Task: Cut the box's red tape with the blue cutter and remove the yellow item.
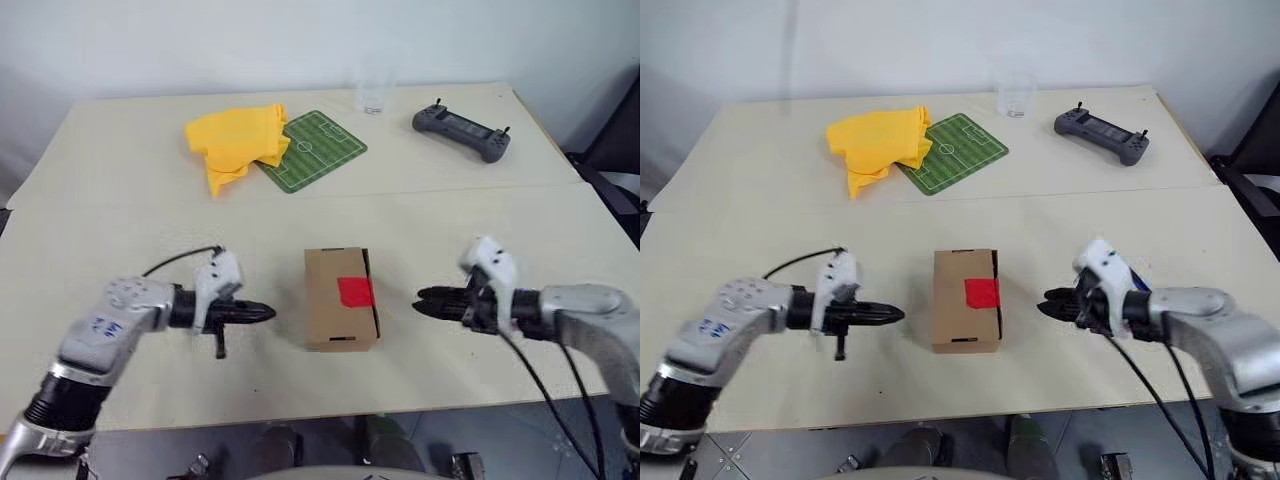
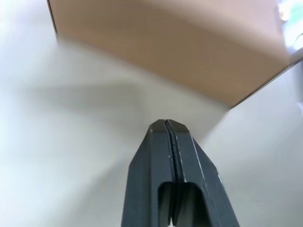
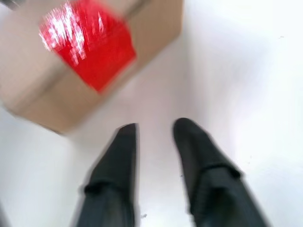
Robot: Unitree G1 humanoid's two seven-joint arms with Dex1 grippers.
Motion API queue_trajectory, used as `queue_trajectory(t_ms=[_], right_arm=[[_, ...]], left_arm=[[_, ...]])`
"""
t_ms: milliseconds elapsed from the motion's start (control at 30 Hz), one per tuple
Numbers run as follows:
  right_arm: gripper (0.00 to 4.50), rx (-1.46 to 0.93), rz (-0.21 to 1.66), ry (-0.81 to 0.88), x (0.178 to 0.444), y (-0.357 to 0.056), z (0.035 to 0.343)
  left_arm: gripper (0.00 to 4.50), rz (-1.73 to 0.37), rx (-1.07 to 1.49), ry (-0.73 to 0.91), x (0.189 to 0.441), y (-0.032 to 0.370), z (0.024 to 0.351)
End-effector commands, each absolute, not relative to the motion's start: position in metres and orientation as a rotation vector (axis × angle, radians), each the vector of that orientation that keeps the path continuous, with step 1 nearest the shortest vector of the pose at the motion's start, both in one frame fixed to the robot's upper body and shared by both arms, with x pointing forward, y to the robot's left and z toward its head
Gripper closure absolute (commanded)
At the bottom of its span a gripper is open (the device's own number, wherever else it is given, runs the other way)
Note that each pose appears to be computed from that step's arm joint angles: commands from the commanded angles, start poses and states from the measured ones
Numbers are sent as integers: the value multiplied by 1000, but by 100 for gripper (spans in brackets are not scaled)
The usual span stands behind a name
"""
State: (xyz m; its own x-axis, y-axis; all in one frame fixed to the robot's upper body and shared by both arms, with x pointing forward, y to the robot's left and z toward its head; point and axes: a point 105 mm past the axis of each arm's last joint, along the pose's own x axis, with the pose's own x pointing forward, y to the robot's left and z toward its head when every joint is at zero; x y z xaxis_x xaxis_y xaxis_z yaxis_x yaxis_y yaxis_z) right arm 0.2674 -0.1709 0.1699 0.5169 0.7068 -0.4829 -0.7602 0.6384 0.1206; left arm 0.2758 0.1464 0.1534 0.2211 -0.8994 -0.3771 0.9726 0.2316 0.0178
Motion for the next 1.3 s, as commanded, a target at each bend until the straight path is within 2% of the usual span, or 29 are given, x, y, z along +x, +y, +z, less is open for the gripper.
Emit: queue_trajectory(t_ms=[33, 200, 233, 500, 667, 933, 1300], right_arm=[[181, 7, 873, 777, 250, -176, 166], [10, 148, 918, 760, 265, -154, 181], [4, 168, 920, 759, 268, -149, 182], [4, 278, 828, 772, 274, -117, 179], [4, 246, 764, 784, 282, -111, 173], [4, 233, 697, 824, 286, -119, 163], [4, 148, 626, 878, 289, -150, 150]], left_arm=[[450, -1483, 245, 151, 267, 126, 186], [450, -1566, 224, 76, 274, 97, 195], [450, -1558, 237, 85, 278, 93, 191], [450, -1485, 311, 158, 293, 70, 162], [450, -1469, 350, 170, 294, 64, 153], [450, -1468, 353, 167, 291, 64, 150], [450, -1481, 355, 179, 288, 62, 143]])
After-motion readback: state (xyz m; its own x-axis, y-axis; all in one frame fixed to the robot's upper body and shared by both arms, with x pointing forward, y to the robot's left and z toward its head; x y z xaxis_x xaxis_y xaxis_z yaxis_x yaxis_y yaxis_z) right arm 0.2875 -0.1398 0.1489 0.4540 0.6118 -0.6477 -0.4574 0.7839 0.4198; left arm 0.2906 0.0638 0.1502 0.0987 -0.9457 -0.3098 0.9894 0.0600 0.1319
